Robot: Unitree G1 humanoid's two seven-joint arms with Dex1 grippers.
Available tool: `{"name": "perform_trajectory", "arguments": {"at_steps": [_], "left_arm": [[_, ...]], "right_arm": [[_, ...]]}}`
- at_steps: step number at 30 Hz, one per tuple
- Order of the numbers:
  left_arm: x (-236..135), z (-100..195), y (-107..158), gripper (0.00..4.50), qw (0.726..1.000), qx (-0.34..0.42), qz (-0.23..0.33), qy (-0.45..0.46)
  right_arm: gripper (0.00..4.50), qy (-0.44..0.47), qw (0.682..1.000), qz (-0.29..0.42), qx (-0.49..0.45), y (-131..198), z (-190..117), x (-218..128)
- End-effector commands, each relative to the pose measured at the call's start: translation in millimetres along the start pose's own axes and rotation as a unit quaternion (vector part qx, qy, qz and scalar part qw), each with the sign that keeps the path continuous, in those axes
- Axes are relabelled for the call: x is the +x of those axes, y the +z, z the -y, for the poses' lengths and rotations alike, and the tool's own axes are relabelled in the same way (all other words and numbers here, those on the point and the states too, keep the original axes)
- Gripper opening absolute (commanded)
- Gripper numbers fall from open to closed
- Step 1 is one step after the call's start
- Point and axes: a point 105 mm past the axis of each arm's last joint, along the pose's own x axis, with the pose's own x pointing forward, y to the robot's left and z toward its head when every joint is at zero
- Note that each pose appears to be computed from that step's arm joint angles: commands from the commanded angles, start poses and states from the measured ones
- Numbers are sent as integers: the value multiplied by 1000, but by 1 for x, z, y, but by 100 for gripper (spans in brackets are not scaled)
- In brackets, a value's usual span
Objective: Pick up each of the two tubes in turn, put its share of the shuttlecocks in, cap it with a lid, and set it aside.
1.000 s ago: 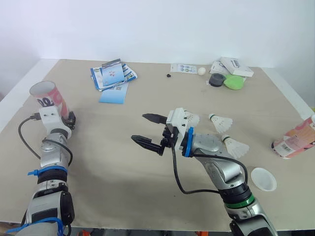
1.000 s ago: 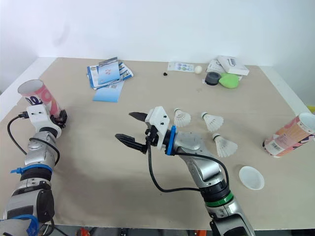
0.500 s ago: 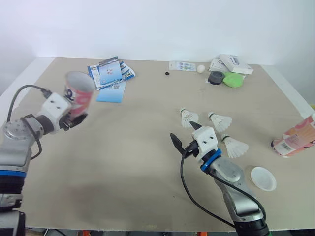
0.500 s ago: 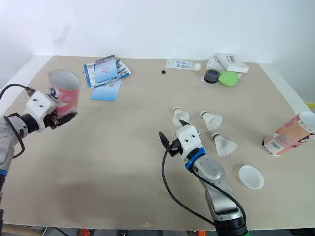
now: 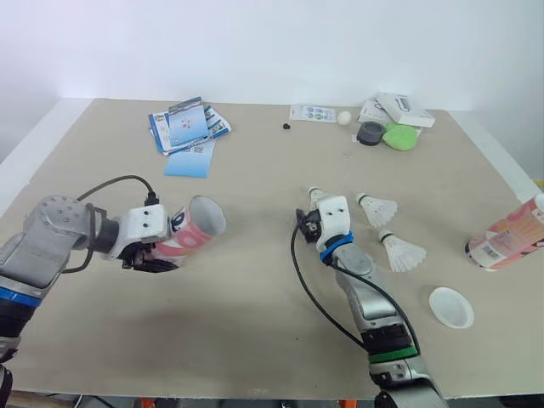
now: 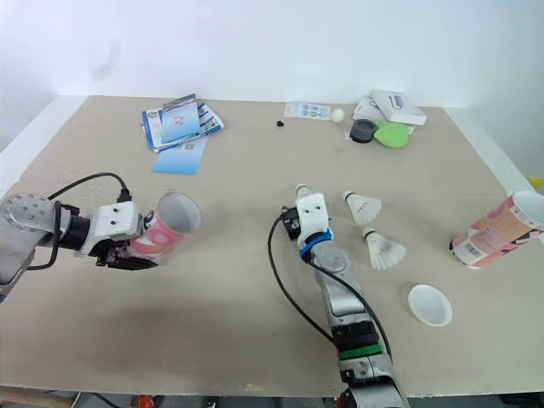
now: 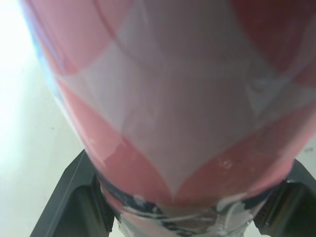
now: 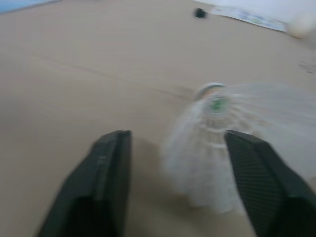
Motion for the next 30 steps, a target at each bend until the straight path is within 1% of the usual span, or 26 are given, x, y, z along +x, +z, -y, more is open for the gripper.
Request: {"name": "perform_trajectory", "arguments": {"at_steps": [1,2,4,5,7,8,9,10,11,12,14,15,18,21,23,25,28,29,30], "left_arm": [[5,10,-3,281,999,8,-19,-24],[7,12,-1,281,999,7,-15,-27],[10,14,4,281,999,7,-6,-31],[11,14,5,281,999,7,-5,-31],[13,15,5,281,999,8,-6,-32],[14,15,5,281,999,8,-6,-33],[14,15,6,281,999,7,-4,-33],[15,15,7,281,999,3,1,-36],[16,15,8,281,999,1,4,-38],[16,16,8,281,999,-1,6,-40],[17,15,7,281,999,-2,4,-41],[17,15,7,281,999,-3,3,-41],[19,14,7,281,999,-4,4,-42],[21,13,8,281,999,-5,8,-41],[22,12,9,281,999,-5,11,-39],[22,11,9,281,999,-5,12,-39],[23,10,9,281,999,-4,13,-38],[24,10,10,281,999,-3,14,-37],[24,10,11,281,999,-3,17,-37]], "right_arm": [[140,-10,1000,19,4,7,2,3],[107,-7,1000,22,7,8,2,2],[25,17,999,37,15,12,-2,0],[8,34,998,47,19,16,-5,-2],[8,82,993,75,33,29,-14,-7],[8,136,984,99,53,41,-24,-14],[8,205,969,122,68,54,-38,-25],[8,280,944,154,85,75,-49,-42],[8,331,923,173,94,89,-55,-56],[8,363,909,178,103,96,-58,-65],[8,435,881,174,65,109,-67,-83],[8,465,869,164,23,110,-72,-90],[8,499,852,150,-52,110,-79,-96],[8,515,837,159,-96,115,-88,-96],[8,526,825,155,-137,112,-95,-95],[8,530,818,161,-151,112,-101,-94],[8,541,813,174,-127,120,-109,-97],[67,541,815,178,-106,123,-110,-97],[68,544,816,178,-87,124,-110,-99]]}}
